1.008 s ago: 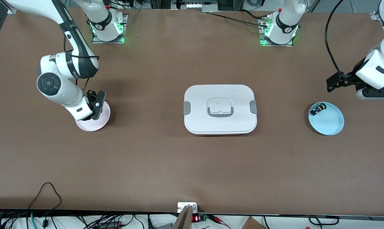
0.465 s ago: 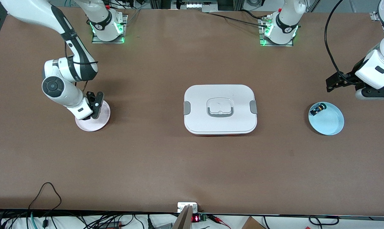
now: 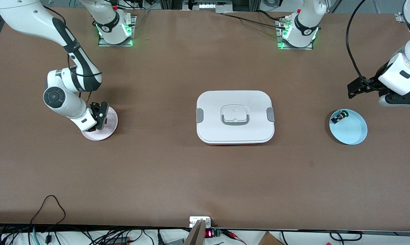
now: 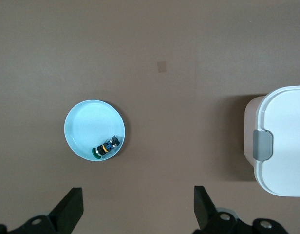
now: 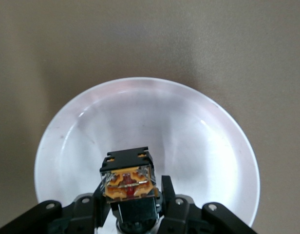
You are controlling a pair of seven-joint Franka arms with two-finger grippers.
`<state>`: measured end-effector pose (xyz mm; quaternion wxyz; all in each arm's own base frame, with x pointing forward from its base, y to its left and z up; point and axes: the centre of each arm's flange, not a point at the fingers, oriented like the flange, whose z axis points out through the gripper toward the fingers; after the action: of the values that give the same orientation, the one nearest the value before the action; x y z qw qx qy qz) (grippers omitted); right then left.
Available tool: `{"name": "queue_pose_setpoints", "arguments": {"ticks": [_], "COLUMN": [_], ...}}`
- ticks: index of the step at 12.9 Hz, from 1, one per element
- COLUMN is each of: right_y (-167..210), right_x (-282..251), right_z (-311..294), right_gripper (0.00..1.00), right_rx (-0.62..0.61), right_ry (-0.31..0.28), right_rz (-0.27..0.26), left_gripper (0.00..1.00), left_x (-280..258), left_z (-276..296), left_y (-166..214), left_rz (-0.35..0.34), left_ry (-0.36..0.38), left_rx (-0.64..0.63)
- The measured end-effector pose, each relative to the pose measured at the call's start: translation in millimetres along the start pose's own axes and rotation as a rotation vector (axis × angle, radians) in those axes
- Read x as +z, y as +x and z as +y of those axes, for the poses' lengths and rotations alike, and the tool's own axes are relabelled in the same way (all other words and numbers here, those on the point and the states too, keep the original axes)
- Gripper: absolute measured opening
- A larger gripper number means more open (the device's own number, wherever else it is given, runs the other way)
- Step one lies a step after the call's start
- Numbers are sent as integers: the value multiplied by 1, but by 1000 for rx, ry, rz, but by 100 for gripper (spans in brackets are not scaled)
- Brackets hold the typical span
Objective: Transfer orange switch to right arm and place
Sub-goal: 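Lower the switch onto the white plate and open the right gripper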
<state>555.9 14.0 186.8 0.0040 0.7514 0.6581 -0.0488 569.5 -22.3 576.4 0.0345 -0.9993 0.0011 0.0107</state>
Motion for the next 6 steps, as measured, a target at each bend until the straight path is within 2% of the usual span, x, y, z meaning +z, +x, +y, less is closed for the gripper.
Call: {"name": "queue_pose_setpoints", "arguments": {"ticks": [4,5,6], "right_y": [-7,-7,-8], "right_x": [9,9,9], "right_z": [2,2,2], "right_gripper": [44,49,59], "right_rx": [2,6,17], "right_ry": [-7,-7,-7], "right_rz": [5,5,5], "left_gripper": [100,100,100], "left_x": [1,1,1], "left_z": [1,1,1], "left_y": [-1,-1,-1], "left_rz": [-9,-10,-9], "left_ry": [1,1,1], "left_rx": [0,0,0]}}
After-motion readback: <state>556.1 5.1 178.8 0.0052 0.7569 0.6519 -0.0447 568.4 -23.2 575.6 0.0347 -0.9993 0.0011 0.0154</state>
